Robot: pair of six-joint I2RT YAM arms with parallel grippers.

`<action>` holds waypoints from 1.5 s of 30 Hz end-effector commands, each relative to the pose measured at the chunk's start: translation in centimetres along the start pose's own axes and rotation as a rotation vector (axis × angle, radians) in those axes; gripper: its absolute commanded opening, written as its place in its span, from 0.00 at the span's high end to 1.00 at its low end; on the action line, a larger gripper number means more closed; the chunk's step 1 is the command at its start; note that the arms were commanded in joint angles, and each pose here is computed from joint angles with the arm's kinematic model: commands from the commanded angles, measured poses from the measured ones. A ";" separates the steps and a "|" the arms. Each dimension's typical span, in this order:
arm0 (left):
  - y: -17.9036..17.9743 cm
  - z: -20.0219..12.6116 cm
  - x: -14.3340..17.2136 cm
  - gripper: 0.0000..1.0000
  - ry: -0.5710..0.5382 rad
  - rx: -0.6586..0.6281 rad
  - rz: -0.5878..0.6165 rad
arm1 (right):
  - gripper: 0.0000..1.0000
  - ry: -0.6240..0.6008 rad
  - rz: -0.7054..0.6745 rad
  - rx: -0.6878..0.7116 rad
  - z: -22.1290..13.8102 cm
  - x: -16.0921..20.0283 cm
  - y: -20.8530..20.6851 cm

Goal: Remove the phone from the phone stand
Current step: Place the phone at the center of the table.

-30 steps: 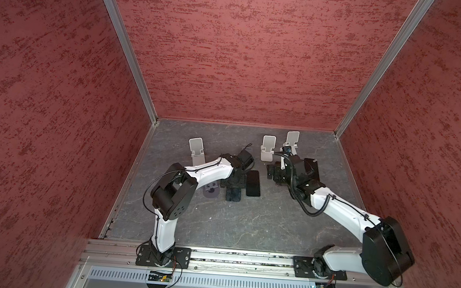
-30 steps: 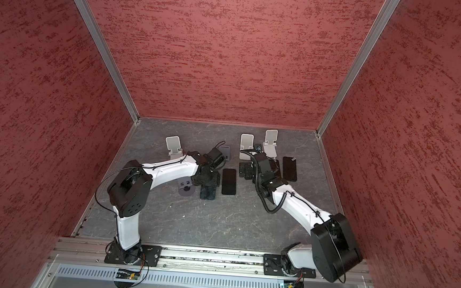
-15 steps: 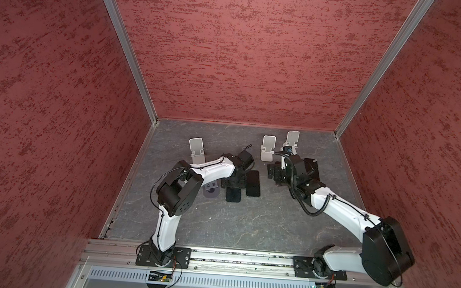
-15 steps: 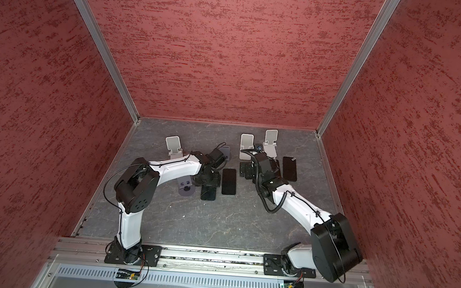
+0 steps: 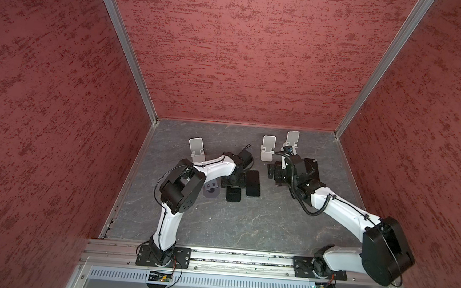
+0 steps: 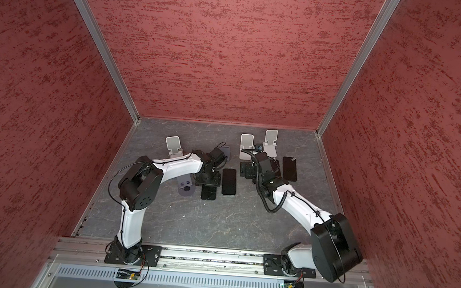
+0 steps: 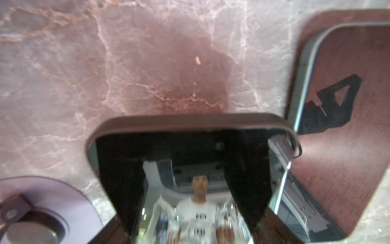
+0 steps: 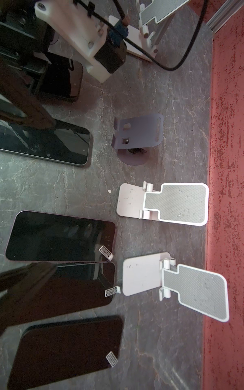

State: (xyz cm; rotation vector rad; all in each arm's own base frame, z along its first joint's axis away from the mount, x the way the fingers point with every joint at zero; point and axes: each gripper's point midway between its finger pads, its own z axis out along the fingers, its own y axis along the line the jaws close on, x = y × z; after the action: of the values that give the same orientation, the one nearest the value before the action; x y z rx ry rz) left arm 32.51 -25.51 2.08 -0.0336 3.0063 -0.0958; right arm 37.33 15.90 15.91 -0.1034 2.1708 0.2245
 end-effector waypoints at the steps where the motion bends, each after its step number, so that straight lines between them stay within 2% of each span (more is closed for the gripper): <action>1: 0.1 0.8 -0.4 0.34 0.008 -0.006 -0.007 | 0.01 -0.022 0.029 -0.016 -0.2 -0.3 0.0; 13: 0.7 1.7 0.0 0.33 0.036 -0.035 -0.011 | 0.01 -0.028 0.033 -0.014 -0.4 -0.3 -0.2; 24: 2.3 2.2 0.8 0.31 0.088 -0.144 -0.031 | 0.01 -0.018 0.038 -0.016 -0.4 -0.1 -0.3; 45: 1.9 3.3 0.7 0.25 0.131 -0.167 -0.025 | 0.01 -0.057 0.064 -0.032 -1.7 -1.3 -0.1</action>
State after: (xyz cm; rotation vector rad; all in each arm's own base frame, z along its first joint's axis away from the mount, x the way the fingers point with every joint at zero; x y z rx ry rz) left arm 32.78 -25.28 1.77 -0.0716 3.0884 0.0333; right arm 36.83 15.73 16.95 -0.0785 2.1443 0.2675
